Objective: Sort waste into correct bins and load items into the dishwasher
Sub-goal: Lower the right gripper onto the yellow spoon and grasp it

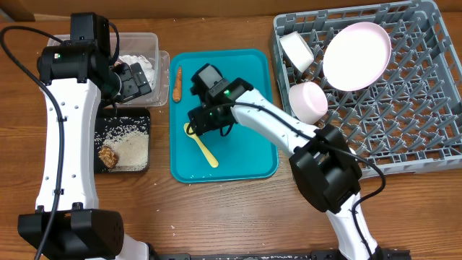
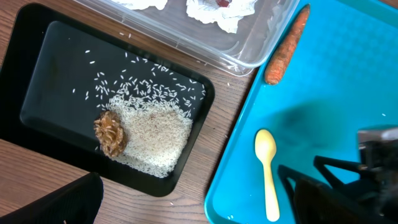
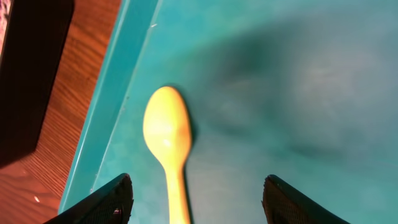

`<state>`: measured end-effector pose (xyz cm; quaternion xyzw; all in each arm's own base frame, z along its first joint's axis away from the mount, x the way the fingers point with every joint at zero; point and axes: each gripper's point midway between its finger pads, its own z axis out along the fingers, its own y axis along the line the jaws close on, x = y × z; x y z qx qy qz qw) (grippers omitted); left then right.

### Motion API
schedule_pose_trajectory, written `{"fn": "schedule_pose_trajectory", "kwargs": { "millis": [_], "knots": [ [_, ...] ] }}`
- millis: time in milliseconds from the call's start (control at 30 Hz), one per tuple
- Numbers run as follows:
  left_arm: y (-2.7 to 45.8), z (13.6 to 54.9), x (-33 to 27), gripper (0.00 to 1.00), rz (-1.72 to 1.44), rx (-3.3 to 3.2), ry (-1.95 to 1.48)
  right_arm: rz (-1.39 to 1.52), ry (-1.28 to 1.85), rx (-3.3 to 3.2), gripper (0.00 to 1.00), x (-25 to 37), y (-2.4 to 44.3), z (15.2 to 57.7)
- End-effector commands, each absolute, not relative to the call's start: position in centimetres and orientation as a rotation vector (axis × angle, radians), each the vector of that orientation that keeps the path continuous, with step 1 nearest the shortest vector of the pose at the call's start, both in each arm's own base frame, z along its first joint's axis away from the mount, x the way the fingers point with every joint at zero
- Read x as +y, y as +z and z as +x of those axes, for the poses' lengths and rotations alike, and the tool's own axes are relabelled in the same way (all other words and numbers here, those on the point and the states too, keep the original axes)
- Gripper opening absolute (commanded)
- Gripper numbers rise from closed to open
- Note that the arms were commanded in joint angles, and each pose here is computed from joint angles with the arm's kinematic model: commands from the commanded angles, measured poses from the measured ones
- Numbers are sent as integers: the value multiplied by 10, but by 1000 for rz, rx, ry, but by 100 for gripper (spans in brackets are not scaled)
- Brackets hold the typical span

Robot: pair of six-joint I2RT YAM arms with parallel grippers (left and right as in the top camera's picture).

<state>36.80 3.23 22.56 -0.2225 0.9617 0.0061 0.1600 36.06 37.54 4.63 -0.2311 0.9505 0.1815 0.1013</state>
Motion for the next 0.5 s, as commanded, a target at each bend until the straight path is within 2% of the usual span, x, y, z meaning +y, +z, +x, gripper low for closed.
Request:
{"fn": "schedule_pose_trajectory", "kwargs": {
  "millis": [0,267,467],
  "knots": [
    [225,370,35,100,-643,2744,35,-832,459,2744,70,391,36,354],
    [225,370,35,100,-643,2744,35,-853,246,2692,70,395,17,354],
    [225,370,35,100,-643,2744,35,-777,153,2643,65,391,15,371]
  ]
}}
